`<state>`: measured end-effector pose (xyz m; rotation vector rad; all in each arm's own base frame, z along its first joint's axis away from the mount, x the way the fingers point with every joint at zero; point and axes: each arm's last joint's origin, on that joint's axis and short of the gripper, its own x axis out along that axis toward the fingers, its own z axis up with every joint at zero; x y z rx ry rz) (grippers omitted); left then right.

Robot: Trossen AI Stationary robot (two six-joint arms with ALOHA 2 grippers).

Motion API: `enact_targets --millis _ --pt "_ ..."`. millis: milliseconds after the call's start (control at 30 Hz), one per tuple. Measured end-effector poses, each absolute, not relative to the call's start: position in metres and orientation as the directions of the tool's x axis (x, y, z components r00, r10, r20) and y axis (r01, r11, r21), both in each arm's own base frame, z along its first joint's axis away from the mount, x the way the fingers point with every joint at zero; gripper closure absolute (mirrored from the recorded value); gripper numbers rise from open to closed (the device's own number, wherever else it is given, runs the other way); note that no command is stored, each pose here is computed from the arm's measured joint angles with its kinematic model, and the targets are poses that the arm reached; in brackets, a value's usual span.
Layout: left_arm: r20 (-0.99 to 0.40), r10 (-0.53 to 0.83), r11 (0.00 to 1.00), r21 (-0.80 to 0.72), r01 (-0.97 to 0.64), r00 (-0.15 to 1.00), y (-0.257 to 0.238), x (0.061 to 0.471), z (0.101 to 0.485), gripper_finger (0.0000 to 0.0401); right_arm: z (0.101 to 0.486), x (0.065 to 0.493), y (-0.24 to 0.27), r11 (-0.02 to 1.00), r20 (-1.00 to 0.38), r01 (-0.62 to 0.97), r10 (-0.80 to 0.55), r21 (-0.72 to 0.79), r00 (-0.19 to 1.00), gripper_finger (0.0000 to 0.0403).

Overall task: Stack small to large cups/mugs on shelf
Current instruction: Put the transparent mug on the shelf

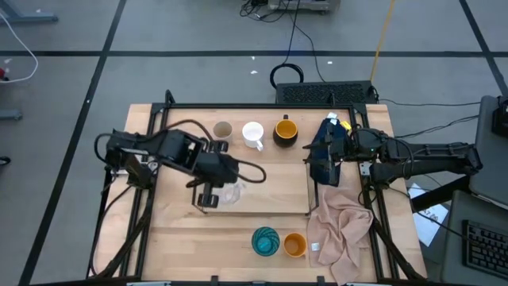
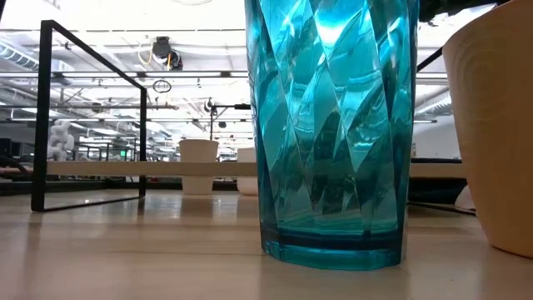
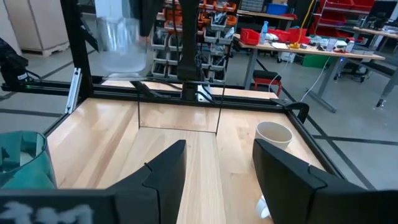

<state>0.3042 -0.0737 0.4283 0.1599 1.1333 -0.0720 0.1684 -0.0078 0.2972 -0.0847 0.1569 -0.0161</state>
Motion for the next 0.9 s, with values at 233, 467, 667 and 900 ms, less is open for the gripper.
enact_targets --millis 233,467,667,900 --pt "-0.902 0.058 0.987 0.118 0.114 0.428 -0.046 0.307 0.431 0.0401 0.297 0.168 -0.008 0.998 -0.156 0.012 -0.022 -0.068 0.988 0.0227" --pt "-0.918 0.049 0.984 0.113 0.141 0.393 -0.029 0.312 0.423 0.0401 0.297 0.168 -0.008 0.998 -0.16 0.013 -0.022 -0.059 0.987 0.0227" --pt "-0.945 0.037 0.984 0.092 0.153 0.325 -0.013 0.322 0.405 0.0401 0.297 0.168 -0.008 0.998 -0.16 0.013 -0.022 -0.059 0.987 0.0227" --pt "-0.946 0.042 0.984 0.095 0.149 0.322 -0.007 0.321 0.404 0.0401 0.296 0.169 -0.008 0.998 -0.165 0.012 -0.022 -0.059 0.986 0.0227"
